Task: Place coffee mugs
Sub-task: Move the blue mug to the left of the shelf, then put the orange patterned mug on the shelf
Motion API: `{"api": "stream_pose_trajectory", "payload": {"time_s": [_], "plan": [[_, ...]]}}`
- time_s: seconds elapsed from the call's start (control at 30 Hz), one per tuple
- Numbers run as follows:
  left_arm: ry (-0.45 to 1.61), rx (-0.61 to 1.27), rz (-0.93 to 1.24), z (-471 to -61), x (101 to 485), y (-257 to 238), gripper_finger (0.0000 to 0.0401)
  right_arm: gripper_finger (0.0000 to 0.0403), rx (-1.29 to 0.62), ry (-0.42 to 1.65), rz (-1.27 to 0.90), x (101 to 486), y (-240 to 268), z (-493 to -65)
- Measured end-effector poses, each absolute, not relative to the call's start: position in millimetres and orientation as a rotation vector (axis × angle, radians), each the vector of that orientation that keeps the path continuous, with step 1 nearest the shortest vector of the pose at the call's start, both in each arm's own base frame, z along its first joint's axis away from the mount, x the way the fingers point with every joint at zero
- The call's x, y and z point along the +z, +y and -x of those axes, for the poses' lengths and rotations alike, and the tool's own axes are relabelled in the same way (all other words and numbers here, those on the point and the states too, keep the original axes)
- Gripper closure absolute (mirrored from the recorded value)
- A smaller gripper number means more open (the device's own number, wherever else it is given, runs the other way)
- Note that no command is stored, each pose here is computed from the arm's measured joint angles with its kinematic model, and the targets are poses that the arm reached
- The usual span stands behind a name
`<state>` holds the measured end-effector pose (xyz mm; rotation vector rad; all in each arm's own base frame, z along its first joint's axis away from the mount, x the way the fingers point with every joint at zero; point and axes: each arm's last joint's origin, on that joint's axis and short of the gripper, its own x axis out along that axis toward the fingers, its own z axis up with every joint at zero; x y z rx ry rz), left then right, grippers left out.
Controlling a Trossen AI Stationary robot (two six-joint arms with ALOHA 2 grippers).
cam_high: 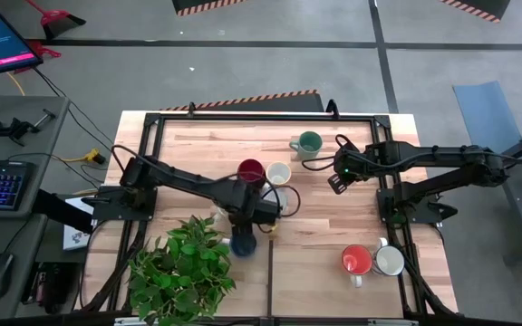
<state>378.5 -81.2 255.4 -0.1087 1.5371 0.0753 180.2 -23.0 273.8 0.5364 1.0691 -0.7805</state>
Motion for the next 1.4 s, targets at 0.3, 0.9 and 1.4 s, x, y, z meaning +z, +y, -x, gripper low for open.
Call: {"api": "stream_pose_trajectory", "payload": {"time_s": [0.3, 0.9, 1.4], "plan": [[1.574, 0.054, -0.044, -370.0, 303.2, -65.7, 0.0256, 0.0313, -0.764, 1.074, -0.516, 273.8, -23.0, -180.7], [1.315, 0.274, 0.061, -236.8, 350.0, -34.4, 0.0256, 0.0313, -0.365, 0.623, -0.383, 298.2, -31.9, -237.7], [1.28, 0.35, 0.083, -200.4, 327.9, -26.8, 0.0256, 0.0313, -0.37, 0.814, -0.494, 262.7, -72.8, -309.4]]}}
